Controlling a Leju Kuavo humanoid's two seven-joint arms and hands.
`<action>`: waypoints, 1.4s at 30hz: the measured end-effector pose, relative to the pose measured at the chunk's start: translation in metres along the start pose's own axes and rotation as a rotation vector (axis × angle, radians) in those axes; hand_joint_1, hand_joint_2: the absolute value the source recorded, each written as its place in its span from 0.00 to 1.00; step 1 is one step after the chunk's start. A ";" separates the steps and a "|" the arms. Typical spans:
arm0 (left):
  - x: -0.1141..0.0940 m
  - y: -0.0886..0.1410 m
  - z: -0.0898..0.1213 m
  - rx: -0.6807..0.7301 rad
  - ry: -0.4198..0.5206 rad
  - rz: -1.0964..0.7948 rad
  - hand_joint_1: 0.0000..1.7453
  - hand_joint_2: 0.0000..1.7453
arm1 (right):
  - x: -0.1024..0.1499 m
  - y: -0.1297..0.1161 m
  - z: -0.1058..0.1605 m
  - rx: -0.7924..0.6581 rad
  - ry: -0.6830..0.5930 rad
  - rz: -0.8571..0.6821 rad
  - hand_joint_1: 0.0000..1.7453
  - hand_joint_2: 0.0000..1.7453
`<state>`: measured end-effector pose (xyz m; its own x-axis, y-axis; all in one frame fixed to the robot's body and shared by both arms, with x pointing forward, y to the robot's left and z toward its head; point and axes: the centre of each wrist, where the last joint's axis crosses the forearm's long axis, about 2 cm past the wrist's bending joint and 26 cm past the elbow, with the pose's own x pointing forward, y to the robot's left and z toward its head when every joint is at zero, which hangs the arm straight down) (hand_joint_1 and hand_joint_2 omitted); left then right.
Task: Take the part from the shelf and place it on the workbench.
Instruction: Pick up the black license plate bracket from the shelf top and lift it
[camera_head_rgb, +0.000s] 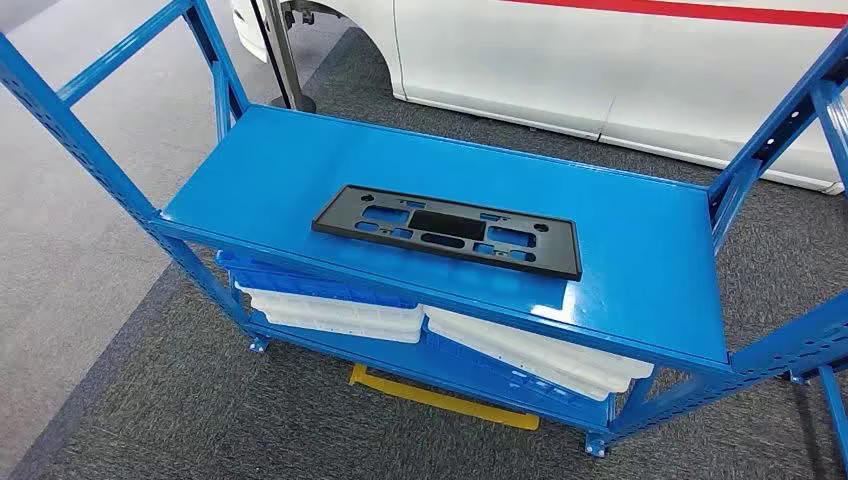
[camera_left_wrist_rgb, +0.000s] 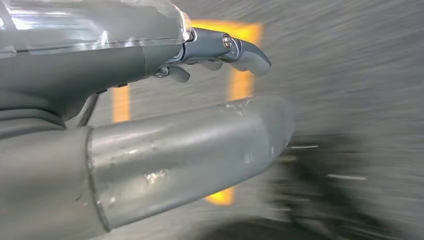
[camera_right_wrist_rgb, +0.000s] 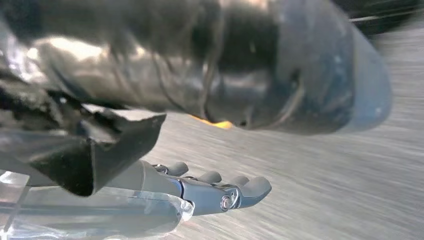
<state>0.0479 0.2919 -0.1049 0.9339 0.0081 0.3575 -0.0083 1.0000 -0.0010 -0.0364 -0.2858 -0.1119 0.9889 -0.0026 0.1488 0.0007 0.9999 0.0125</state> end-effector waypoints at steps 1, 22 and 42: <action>0.012 0.000 -0.002 0.000 -0.031 0.000 0.00 0.00 | -0.011 0.000 0.002 0.000 0.031 0.000 0.00 0.00; -0.034 -0.002 0.009 -0.003 0.075 0.002 0.00 0.00 | 0.035 -0.006 -0.005 -0.011 -0.076 0.004 0.00 0.00; -0.038 -0.002 0.010 -0.003 0.090 0.001 0.00 1.00 | 0.040 -0.006 -0.005 -0.011 -0.093 0.004 0.00 1.00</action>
<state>0.0092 0.2898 -0.1093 0.9623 0.0096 0.2718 -0.0087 1.0000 -0.0044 0.0035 -0.2915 -0.1110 0.9708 0.0010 0.2397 -0.0012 1.0000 0.0005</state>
